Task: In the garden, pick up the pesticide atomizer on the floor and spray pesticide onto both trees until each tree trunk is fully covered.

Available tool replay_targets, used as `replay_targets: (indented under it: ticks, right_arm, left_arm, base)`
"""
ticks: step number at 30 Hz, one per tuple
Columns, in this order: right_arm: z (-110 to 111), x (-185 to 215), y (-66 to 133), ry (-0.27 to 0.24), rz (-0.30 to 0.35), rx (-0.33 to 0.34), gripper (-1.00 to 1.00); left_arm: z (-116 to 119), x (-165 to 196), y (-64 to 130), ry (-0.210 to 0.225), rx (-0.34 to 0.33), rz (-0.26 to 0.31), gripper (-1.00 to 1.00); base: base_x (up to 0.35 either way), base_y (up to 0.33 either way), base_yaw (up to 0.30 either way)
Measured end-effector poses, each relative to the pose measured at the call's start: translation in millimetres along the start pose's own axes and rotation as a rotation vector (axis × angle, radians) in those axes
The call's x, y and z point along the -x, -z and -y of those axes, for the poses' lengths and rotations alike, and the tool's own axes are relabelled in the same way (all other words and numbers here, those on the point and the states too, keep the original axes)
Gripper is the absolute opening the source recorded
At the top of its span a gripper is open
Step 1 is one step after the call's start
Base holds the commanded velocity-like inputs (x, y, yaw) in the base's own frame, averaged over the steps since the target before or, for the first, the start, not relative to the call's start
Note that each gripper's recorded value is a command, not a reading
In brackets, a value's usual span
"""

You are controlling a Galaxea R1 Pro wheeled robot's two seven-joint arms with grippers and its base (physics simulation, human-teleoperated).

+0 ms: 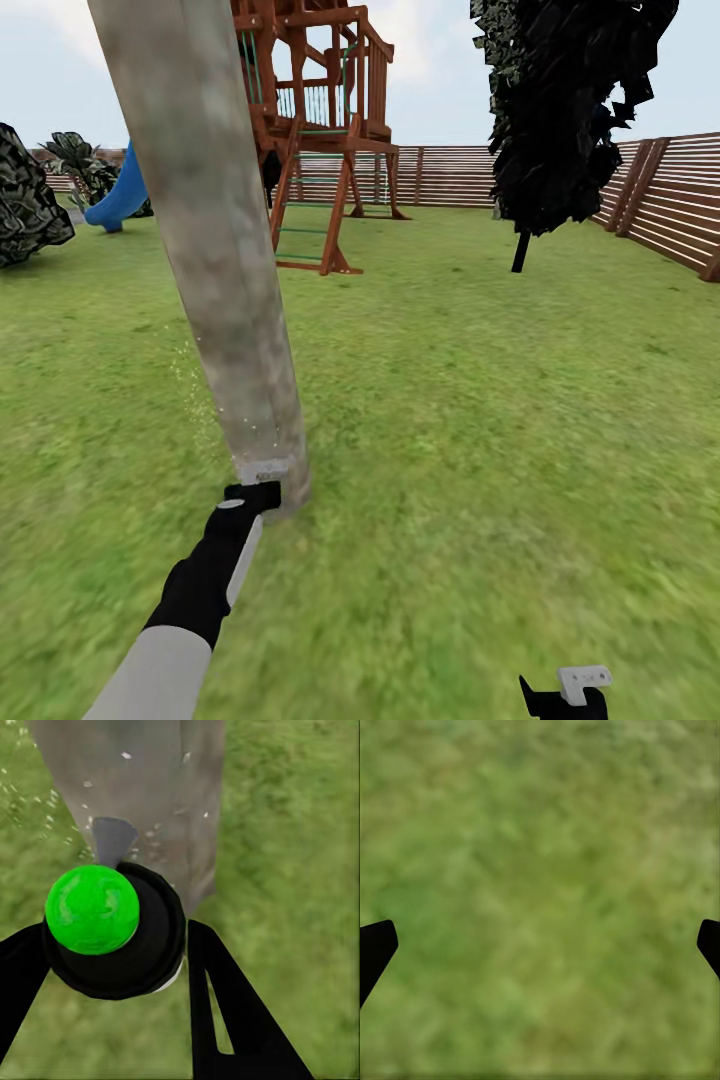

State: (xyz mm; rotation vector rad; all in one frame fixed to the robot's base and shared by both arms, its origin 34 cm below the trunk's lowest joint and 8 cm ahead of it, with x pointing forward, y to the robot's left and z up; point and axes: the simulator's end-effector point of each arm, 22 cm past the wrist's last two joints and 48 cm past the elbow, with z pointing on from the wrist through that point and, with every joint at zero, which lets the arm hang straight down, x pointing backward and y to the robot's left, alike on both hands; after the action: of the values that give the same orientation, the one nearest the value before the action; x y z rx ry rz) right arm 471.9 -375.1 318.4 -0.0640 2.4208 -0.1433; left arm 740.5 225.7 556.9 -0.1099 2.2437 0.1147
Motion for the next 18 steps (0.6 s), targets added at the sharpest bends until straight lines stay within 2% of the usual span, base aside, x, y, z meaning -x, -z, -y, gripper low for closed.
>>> replay_targets:
  ticks: [1, 2, 5, 7, 8, 11, 13, 15, 16, 18]
  right_arm:
    - [0.0, 0.0, 0.0, 0.0, 0.0, 0.0, 1.0]
    - [-0.1, 0.0, 0.0, 0.0, 0.0, 0.0, 1.0]
    - [-0.1, 0.0, -0.1, 0.0, 0.0, 0.0, 1.0]
    - [-0.2, 0.0, -0.1, 0.0, 0.0, 0.0, 1.0]
    - [-0.1, 0.0, -0.1, 0.0, 0.0, 0.0, 1.0]
    - [-0.1, 0.1, 0.0, 0.0, 0.0, 0.0, 1.0]
    - [0.0, 0.0, 0.0, 0.0, 0.0, 0.0, 1.0]
    - [0.0, 0.0, 0.0, 0.0, 0.0, 0.0, 1.0]
    - [-0.1, 0.1, 0.0, 0.0, 0.0, 0.0, 1.0]
    - [-0.1, 0.0, -0.1, 0.0, 0.0, 0.0, 1.0]
  left_arm:
    - [13.6, 7.7, 4.3, -0.027, -0.021, 0.016, -1.0]
    - [16.4, 16.0, 7.5, -0.036, -0.025, 0.033, -1.0]
    - [5.2, 29.1, 10.8, -0.028, -0.01, 0.06, -1.0]
    - [-30.6, 24.3, 6.4, 0.04, 0.043, 0.043, -1.0]
    - [-39.7, 22.1, 5.3, 0.067, 0.055, 0.037, -1.0]
    - [-46.4, 34.4, 10.2, 0.088, 0.063, 0.06, -1.0]
    - [-32.4, 36.3, 14.2, 0.064, 0.039, 0.044, -1.0]
    - [-11.1, 44.2, 19.1, 0.03, 0.008, 0.058, -1.0]
    - [-10.5, 55.3, 24.3, 0.026, 0.008, 0.081, -1.0]
    - [-20.4, 59.9, 27.9, 0.029, 0.022, 0.076, -1.0]
  base:
    - [0.0, 0.0, 0.0]
    - [0.0, 0.0, 0.0]
    - [0.0, 0.0, 0.0]
    - [0.0, 0.0, 0.0]
    - [0.0, 0.0, 0.0]
    - [0.0, 0.0, 0.0]
    - [0.0, 0.0, 0.0]
    - [0.0, 0.0, 0.0]
    - [0.0, 0.0, 0.0]
    - [0.0, 0.0, 0.0]
